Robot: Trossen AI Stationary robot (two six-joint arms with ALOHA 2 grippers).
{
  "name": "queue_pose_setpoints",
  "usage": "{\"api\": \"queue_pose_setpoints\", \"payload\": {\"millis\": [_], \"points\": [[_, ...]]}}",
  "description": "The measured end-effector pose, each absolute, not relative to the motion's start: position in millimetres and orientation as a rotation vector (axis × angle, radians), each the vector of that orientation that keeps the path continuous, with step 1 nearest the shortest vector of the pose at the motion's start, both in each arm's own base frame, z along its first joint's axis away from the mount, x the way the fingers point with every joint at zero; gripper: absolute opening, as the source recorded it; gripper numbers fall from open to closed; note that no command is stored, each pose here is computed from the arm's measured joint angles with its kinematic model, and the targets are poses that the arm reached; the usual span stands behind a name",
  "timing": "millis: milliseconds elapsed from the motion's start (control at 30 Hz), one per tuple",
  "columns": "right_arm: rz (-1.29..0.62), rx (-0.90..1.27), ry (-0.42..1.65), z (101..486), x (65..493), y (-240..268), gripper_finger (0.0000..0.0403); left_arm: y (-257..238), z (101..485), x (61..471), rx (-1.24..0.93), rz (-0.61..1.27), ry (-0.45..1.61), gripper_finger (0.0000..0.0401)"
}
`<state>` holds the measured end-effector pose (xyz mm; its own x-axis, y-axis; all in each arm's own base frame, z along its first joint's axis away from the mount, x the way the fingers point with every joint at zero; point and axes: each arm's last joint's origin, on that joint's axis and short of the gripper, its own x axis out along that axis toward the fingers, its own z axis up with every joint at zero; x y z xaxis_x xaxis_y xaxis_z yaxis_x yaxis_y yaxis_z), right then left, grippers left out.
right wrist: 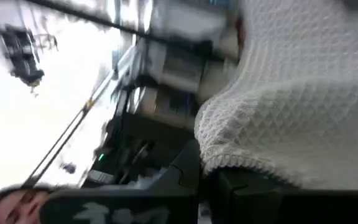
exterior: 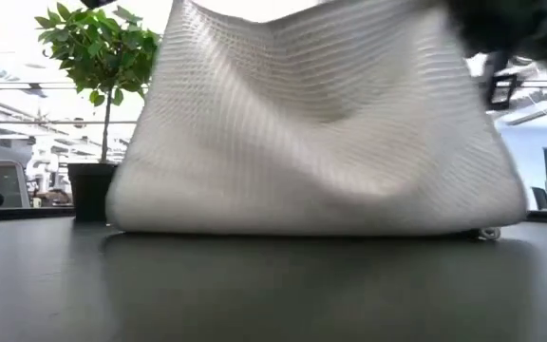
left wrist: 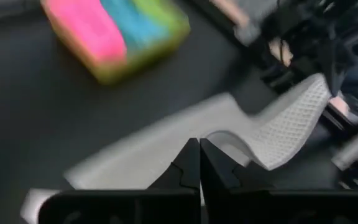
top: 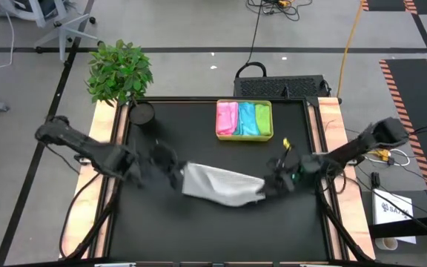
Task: Fold microfiber towels
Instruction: Fold the white microfiber cloth
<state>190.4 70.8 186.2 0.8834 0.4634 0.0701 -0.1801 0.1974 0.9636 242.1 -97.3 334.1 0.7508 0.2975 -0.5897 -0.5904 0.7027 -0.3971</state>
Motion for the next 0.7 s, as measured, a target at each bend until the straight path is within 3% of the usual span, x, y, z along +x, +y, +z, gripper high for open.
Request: {"api": "queue_pose_setpoints", "payload": {"millis": [400, 567, 700], "points": [[0.298, 1.059, -0.294, 252.9, 158.6, -50.5, 0.0000, 1.8, 397.5, 184.5, -0.359, 0.701, 0.273, 0.0000], [0.329, 0.940, -0.354, 298.2, 148.5, -73.8, 0.0000, 10.3, 421.1, 170.2, -0.287, 0.636, 0.128, 0.0000], [0.303, 0.889, -0.256, 328.9, 152.0, -88.6, 0.0000, 14.6, 432.7, 164.5, -0.218, 0.654, 0.052, 0.0000]]}}
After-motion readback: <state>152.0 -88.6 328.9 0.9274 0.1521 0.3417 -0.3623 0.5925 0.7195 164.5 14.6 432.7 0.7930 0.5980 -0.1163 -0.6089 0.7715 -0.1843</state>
